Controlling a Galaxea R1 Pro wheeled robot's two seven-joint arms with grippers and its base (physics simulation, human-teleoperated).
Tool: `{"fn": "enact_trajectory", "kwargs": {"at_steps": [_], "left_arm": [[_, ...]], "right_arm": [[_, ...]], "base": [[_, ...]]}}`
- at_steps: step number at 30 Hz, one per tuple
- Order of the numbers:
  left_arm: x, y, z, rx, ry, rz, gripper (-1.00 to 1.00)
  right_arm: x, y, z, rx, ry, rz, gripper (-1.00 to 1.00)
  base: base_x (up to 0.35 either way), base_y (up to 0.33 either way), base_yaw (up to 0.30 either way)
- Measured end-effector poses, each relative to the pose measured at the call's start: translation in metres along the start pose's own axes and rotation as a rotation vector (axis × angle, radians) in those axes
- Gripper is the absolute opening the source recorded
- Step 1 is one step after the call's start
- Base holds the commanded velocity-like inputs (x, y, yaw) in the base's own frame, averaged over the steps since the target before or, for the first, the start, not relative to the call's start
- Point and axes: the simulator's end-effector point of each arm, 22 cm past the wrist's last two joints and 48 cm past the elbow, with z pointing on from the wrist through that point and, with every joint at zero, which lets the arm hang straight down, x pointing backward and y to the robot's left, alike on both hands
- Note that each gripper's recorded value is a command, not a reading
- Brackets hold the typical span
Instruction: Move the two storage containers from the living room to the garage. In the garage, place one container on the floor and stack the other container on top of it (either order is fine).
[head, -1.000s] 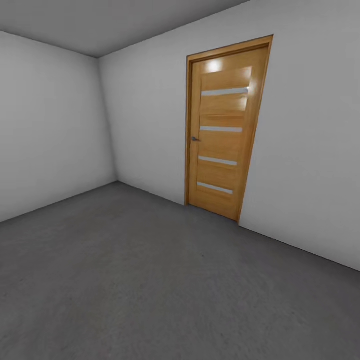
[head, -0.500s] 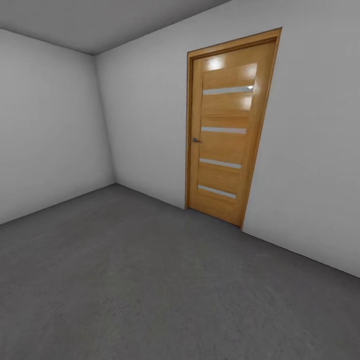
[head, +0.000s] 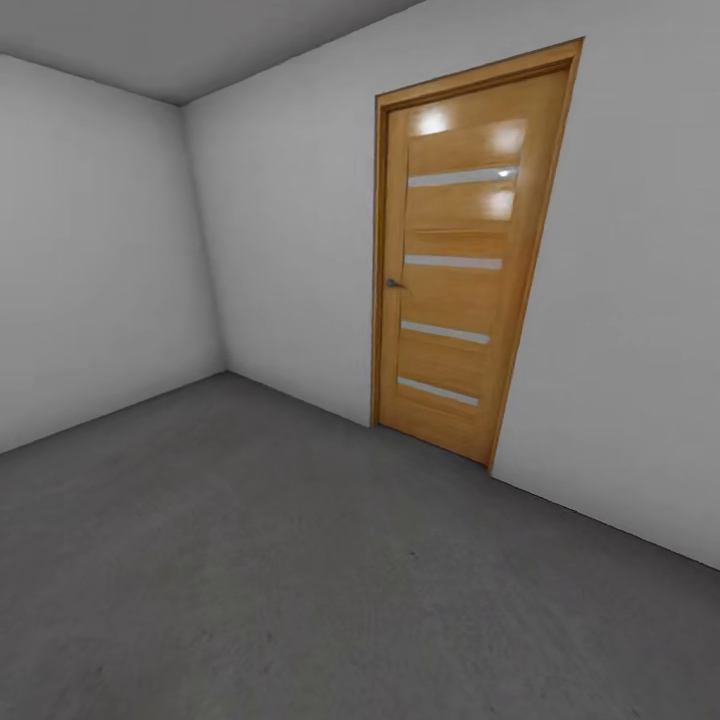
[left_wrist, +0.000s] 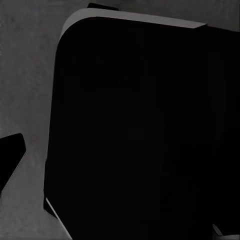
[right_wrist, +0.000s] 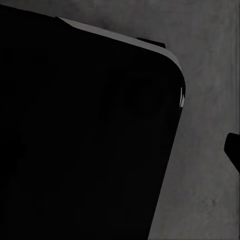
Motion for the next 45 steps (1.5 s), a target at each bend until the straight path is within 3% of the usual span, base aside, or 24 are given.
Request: {"fn": "enact_trajectory", "kwargs": {"at_steps": [45], "left_arm": [[0.0009, -0.0008, 0.0000, 0.001, 0.003, 0.000, 1.00]], "right_arm": [[-0.0003, -0.0009, 0.0000, 0.001, -0.001, -0.002, 1.00]], "base": [[0.322, 0.000, 0.000]]}}
